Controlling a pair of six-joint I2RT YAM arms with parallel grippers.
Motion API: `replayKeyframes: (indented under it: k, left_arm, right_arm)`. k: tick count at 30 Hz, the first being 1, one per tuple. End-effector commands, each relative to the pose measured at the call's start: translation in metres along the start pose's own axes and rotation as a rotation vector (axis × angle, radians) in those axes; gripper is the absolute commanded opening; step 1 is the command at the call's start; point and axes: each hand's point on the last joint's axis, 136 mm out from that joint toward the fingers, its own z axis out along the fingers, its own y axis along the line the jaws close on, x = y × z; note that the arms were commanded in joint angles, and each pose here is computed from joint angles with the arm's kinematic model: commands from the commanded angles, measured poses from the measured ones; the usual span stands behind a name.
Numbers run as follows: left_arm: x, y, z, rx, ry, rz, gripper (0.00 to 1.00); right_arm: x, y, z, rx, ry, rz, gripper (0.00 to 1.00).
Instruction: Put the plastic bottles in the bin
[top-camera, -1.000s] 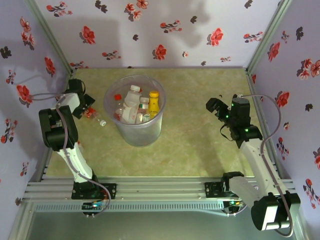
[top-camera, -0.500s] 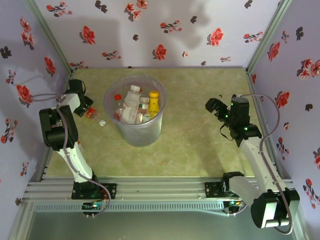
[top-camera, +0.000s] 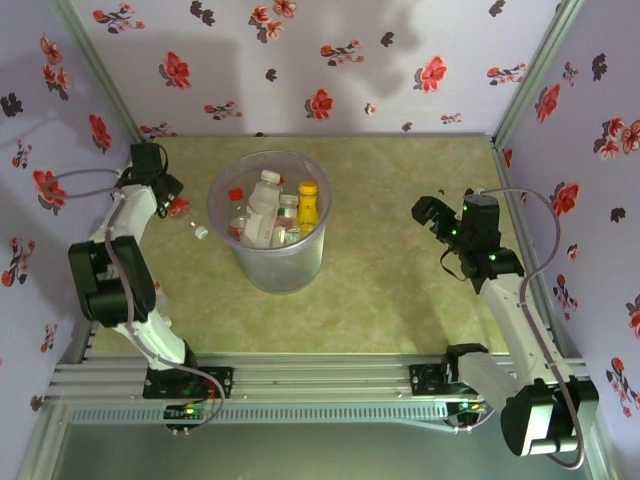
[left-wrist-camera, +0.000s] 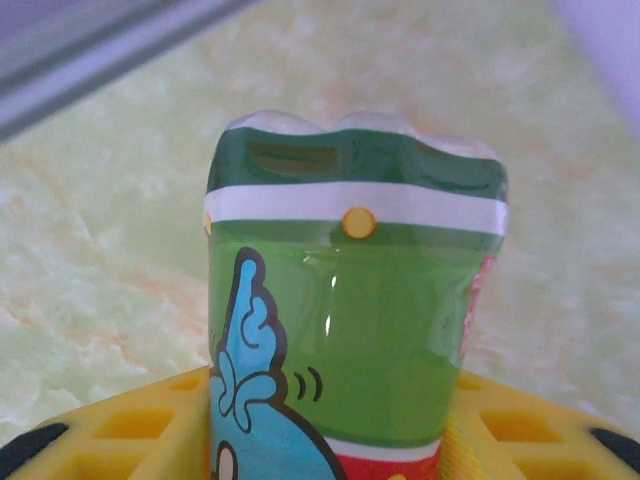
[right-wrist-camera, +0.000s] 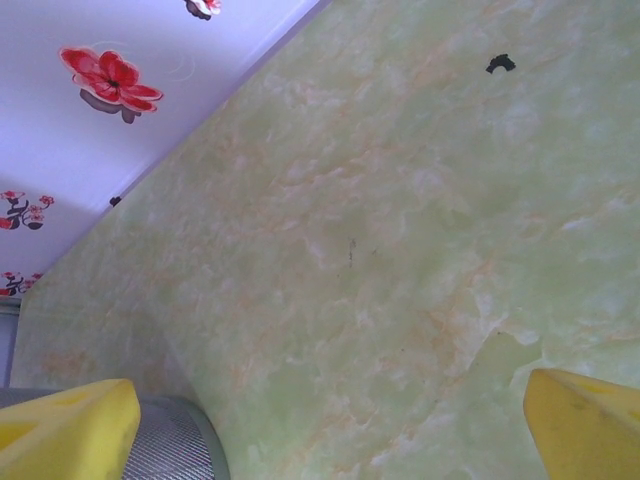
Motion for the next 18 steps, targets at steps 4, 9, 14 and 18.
replayKeyframes:
  k: [4,9,14,18]
  left_arm:
    - [-0.048,-0.042,-0.106,0.149,-0.186,0.071,0.37]
    - [-0.061,-0.086,-0.204,0.350,-0.331,0.164,0.30]
    - [-0.059,-0.122,-0.289,0.558,-0.438,0.208,0.21]
    - [-0.037,-0.154,-0.336,0.702,-0.456,0.321,0.19]
  right_arm:
    - [-0.002,0.003,0.000,-0.014,0.002,-0.005,0.99]
    - [-0.004,0.004,0.001,-0.018,0.002,0.002,0.99]
    - [-0.004,0.006,0.001,-0.024,0.003,0.010,0.99]
    - [-0.004,0.007,-0.001,-0.029,-0.001,0.012,0.99]
